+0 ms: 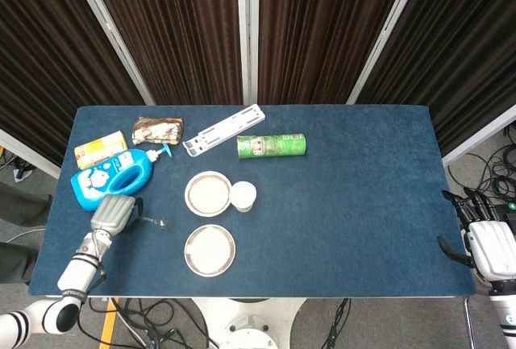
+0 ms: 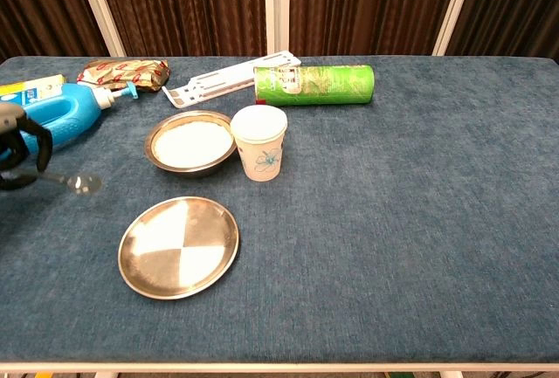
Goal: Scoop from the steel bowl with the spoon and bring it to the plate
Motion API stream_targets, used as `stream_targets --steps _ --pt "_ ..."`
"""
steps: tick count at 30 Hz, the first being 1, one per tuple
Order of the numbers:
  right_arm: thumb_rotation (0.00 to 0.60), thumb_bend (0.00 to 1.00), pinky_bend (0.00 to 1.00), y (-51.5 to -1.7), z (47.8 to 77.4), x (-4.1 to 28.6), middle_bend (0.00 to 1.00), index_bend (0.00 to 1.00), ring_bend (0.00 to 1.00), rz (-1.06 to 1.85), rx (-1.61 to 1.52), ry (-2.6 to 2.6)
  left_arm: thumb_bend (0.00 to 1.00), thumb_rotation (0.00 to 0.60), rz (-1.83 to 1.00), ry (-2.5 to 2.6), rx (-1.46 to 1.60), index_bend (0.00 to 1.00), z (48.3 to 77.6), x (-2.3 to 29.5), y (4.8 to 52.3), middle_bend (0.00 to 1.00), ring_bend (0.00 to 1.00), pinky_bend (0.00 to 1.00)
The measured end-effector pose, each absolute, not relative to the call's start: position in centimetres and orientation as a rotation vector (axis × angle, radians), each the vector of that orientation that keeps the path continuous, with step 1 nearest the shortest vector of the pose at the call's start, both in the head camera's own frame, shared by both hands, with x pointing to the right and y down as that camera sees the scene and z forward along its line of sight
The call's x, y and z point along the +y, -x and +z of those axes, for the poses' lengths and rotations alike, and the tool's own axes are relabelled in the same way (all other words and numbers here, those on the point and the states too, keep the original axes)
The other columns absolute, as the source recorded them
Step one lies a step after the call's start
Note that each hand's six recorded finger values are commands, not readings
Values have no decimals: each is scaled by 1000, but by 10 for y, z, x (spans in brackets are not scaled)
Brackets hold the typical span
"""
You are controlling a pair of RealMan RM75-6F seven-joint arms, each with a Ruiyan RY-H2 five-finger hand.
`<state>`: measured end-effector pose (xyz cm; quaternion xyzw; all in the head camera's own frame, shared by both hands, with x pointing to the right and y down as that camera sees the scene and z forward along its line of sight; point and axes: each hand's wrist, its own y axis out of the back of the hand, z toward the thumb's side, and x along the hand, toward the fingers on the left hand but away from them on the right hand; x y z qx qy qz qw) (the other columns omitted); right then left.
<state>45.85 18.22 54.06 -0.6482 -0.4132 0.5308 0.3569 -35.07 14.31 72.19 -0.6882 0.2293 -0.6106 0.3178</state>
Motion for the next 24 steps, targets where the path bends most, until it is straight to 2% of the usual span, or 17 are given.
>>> stream_targets --steps 4,10,24 --pt "600 218 8 -457 541 182 187 95 0 1362 -1061 1678 444 600 -1592 1756 584 635 710 114 343 940 890 1000" --pt "600 218 8 -458 534 178 187 95 0 1349 -1050 1661 442 600 -1588 1678 542 635 706 81 324 940 891 1000" --pt "600 218 8 -463 526 178 193 95 0 1355 -1061 1639 434 600 -1517 1381 363 641 714 52 252 944 898 1000"
